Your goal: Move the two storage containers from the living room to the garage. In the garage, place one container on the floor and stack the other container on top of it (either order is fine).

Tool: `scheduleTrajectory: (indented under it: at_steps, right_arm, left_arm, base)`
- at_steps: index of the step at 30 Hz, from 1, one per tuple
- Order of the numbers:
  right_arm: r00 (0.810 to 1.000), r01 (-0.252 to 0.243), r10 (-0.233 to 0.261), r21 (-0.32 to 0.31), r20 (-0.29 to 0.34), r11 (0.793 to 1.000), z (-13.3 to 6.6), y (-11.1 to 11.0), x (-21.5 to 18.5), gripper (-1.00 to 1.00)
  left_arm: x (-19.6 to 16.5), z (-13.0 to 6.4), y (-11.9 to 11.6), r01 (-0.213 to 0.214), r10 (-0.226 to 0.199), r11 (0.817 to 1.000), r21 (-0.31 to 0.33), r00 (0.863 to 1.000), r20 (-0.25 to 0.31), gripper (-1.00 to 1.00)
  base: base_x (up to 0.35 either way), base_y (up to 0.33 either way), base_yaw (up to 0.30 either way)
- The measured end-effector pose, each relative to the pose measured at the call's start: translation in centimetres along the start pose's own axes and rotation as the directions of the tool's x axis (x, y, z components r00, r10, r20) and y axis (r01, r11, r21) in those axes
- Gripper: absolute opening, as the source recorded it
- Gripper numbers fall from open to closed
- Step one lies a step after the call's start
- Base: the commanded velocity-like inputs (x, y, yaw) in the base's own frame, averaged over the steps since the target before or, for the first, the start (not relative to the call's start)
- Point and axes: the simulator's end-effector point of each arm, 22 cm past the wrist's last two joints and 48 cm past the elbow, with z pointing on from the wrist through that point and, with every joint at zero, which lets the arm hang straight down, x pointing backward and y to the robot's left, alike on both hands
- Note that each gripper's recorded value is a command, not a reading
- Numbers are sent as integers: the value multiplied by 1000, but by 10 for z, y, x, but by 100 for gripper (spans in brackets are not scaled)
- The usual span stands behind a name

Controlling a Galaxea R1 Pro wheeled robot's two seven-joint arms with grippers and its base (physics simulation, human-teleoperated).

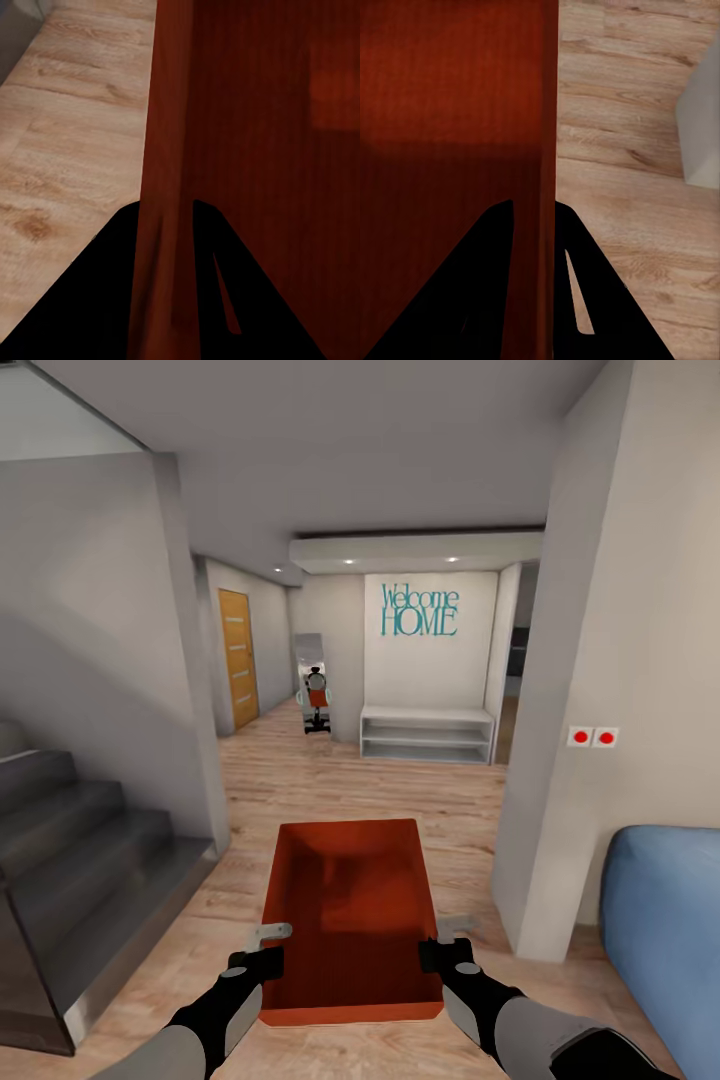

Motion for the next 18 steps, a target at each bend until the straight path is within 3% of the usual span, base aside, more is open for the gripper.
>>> scheduleTrajectory:
  at_steps: [18]
  right_arm:
    - [1000,0,0,0,0,1000,0,0,0,-100]
  left_arm:
    - [0,0,0,0,0,1000,0,1000,0,-100]
  base:
    - [322,0,0]
